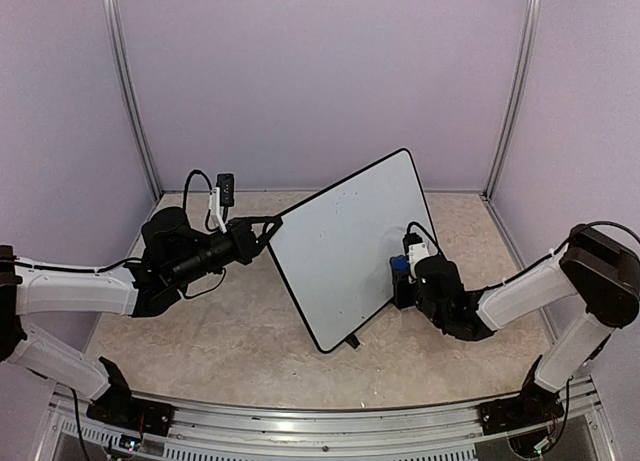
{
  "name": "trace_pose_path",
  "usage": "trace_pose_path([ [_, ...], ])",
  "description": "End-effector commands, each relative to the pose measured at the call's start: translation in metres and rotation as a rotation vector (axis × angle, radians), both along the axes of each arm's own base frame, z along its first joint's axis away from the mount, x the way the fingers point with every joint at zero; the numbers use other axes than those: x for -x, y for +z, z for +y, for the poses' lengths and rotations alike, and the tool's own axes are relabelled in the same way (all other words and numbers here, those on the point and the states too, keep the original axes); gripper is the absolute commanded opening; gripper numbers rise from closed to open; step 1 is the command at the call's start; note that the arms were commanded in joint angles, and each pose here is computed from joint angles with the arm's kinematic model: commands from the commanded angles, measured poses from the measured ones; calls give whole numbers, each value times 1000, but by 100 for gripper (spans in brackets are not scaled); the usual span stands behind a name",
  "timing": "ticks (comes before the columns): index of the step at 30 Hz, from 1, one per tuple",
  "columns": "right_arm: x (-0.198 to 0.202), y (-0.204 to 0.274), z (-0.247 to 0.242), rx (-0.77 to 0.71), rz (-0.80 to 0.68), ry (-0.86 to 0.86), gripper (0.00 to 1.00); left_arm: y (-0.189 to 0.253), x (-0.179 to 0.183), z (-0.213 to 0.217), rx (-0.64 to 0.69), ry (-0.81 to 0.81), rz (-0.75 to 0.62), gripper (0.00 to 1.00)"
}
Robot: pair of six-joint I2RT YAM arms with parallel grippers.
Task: Erase the whiteboard
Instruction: Erase the whiteboard at the center of the board.
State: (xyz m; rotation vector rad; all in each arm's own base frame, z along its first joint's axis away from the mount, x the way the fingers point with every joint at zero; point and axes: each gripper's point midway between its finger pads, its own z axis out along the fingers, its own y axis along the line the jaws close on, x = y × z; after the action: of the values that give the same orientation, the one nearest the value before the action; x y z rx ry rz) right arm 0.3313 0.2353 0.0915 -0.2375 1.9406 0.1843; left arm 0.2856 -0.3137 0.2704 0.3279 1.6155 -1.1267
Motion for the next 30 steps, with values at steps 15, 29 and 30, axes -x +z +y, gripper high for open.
trace_pose_path([
  [15,-7,15,2,-7,-3,32,23,-49,39,-22,-155,-218,30,0],
  [29,-15,6,-6,3,39,0,23,-49,39,-22,-154,-220,29,0],
  [30,-17,5,-11,1,47,-14,23,-49,39,-22,-154,-221,32,0],
])
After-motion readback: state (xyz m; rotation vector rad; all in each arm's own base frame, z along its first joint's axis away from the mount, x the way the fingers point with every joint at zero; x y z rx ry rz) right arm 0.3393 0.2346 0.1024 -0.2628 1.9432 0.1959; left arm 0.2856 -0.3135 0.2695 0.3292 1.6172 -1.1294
